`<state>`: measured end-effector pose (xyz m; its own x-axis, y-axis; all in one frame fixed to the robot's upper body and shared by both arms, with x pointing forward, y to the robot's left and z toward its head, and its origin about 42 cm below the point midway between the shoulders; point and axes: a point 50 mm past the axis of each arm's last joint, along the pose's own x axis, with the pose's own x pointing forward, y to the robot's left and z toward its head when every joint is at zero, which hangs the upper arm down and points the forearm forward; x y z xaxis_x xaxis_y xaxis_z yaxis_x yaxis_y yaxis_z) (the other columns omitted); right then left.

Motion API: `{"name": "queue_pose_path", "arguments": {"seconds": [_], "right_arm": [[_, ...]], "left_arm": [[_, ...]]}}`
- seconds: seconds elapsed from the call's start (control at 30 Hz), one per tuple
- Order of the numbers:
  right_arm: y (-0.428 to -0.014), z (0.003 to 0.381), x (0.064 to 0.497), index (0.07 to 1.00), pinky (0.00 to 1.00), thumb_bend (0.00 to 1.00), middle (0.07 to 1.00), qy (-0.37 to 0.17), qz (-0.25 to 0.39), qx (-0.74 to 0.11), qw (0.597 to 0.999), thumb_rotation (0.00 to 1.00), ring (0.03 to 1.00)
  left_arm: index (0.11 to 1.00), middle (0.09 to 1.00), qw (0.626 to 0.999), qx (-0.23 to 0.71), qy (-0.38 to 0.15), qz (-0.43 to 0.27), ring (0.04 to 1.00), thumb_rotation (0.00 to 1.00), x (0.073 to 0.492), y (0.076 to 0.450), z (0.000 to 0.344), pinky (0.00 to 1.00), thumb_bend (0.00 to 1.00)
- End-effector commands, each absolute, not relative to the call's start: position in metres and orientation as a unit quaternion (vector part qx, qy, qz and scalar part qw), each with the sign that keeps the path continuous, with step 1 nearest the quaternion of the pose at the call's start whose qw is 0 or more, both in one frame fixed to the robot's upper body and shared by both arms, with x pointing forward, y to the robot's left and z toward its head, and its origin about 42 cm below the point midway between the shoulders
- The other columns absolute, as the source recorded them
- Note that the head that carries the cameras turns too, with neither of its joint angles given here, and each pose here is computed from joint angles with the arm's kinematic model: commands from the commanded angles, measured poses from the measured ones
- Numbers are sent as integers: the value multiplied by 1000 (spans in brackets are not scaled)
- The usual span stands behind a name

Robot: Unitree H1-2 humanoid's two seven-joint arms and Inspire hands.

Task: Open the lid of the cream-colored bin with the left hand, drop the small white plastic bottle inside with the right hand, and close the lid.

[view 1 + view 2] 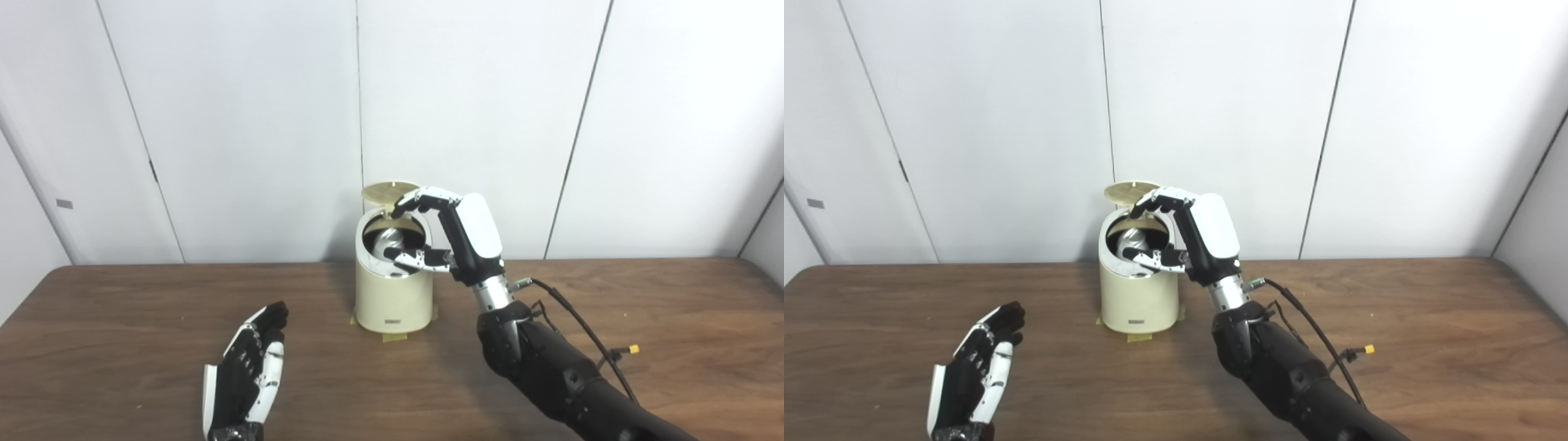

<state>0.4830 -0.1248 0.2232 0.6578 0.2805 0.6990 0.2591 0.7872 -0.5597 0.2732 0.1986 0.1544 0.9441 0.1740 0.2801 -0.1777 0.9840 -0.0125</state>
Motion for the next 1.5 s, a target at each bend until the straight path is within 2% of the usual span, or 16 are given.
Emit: {"name": "queue_pose_path", "arguments": {"seconds": [0.0,0.13,0.43,0.57,0.6,0.67,0.8,0.9,0.97,1.03,1.13,1.17,1.23,1.4,1.47], "right_arm": [[-121,257,493,614,523,885,604,-453,-3,-308,837,60,578],[-120,257,493,647,525,923,603,-455,-4,-312,834,71,574],[-120,257,492,634,527,904,600,-455,-7,-306,836,86,572],[-120,257,490,560,503,789,549,-454,-21,-288,843,213,534],[-120,257,489,523,482,656,522,-453,-24,-282,845,185,503],[-120,257,487,489,421,546,472,-450,-29,-268,852,161,437],[-122,259,483,474,287,520,359,-449,-42,-242,859,153,303],[-125,262,475,471,222,513,313,-454,-54,-217,862,153,250],[-130,261,469,471,219,507,316,-451,-56,-199,868,150,255],[-138,256,462,491,278,512,425,-446,-63,-190,872,45,335],[-153,245,449,500,365,510,473,-431,-84,-169,882,13,437],[-157,242,445,495,387,495,509,-426,-89,-162,886,100,460],[-170,235,435,494,418,486,555,-412,-99,-146,894,147,507],[-199,219,406,497,533,484,648,-376,-101,-111,915,168,623],[-208,212,395,497,552,484,658,-366,-102,-100,919,168,637]], "left_arm": [[788,798,980,4,-178,88,821,514,279,194,169,813,223],[787,797,980,3,-178,88,821,520,280,195,169,817,226],[788,796,980,2,-179,85,821,510,280,196,170,834,220],[788,796,980,0,-177,87,823,507,280,196,170,838,220],[788,797,980,0,-177,87,823,505,280,196,170,835,218],[789,798,980,-1,-178,87,823,502,280,197,170,833,215],[788,798,980,-1,-178,88,825,507,279,197,171,836,215],[789,799,980,-2,-179,87,825,507,279,198,171,825,216],[791,802,980,-2,-180,86,827,509,279,198,171,831,215],[792,802,980,0,-180,87,824,509,279,199,171,826,217],[791,801,980,1,-181,87,822,511,279,201,171,823,218],[791,801,980,1,-180,87,822,512,279,201,170,822,219],[790,801,980,-1,-178,87,822,516,279,201,171,829,220],[792,804,981,-2,-175,88,826,528,278,202,172,832,218],[791,803,980,-2,-176,87,825,526,278,202,172,830,217]]}}
